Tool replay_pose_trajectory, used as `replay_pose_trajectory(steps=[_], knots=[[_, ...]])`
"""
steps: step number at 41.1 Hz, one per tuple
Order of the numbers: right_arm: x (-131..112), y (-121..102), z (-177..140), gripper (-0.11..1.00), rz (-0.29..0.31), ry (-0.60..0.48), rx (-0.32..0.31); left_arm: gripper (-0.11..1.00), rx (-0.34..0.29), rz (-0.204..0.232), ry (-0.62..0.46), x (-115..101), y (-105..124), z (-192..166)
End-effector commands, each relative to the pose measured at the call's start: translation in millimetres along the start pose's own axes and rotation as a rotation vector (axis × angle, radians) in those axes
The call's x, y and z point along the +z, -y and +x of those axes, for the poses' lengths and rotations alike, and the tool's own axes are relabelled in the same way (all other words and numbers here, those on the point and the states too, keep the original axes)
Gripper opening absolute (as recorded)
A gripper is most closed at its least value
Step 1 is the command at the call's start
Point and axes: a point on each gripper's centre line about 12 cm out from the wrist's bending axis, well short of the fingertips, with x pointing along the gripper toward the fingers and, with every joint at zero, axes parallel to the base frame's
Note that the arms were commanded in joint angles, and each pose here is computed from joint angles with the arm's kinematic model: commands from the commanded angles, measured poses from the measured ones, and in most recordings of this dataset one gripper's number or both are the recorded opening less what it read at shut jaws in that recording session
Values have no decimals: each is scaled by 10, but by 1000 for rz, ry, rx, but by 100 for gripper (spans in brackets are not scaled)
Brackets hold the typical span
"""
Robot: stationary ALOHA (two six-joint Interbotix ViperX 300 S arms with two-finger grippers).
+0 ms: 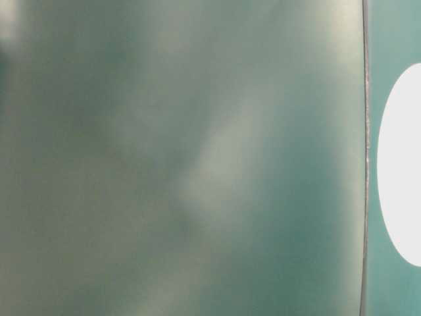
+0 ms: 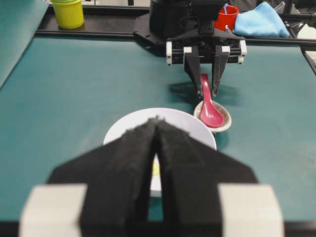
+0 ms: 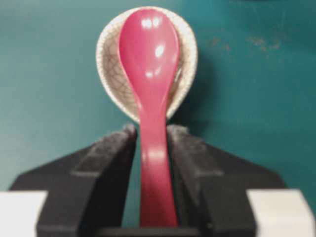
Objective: Scoop the yellow hexagonal prism block from the bowl with a spoon using the right arm.
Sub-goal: 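Close the right gripper on the red spoon handle, then lift the red spoon and carry it over the white bowl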
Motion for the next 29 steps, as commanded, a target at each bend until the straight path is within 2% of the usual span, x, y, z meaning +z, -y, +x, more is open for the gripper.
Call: replay_pose_trajectory(steps=[1, 10, 17, 29], knots=[[39, -1, 1, 40, 5, 22, -1, 0, -2, 5, 20, 91, 3, 22], [42, -4, 4, 37, 5, 23, 0, 0, -2, 5, 18, 89, 3, 22], [61, -4, -2, 24, 7, 37, 1, 0, -2, 5, 15, 85, 3, 22], [192, -30, -28, 24, 30, 84, 16, 0, -2, 5, 9, 77, 3, 25]])
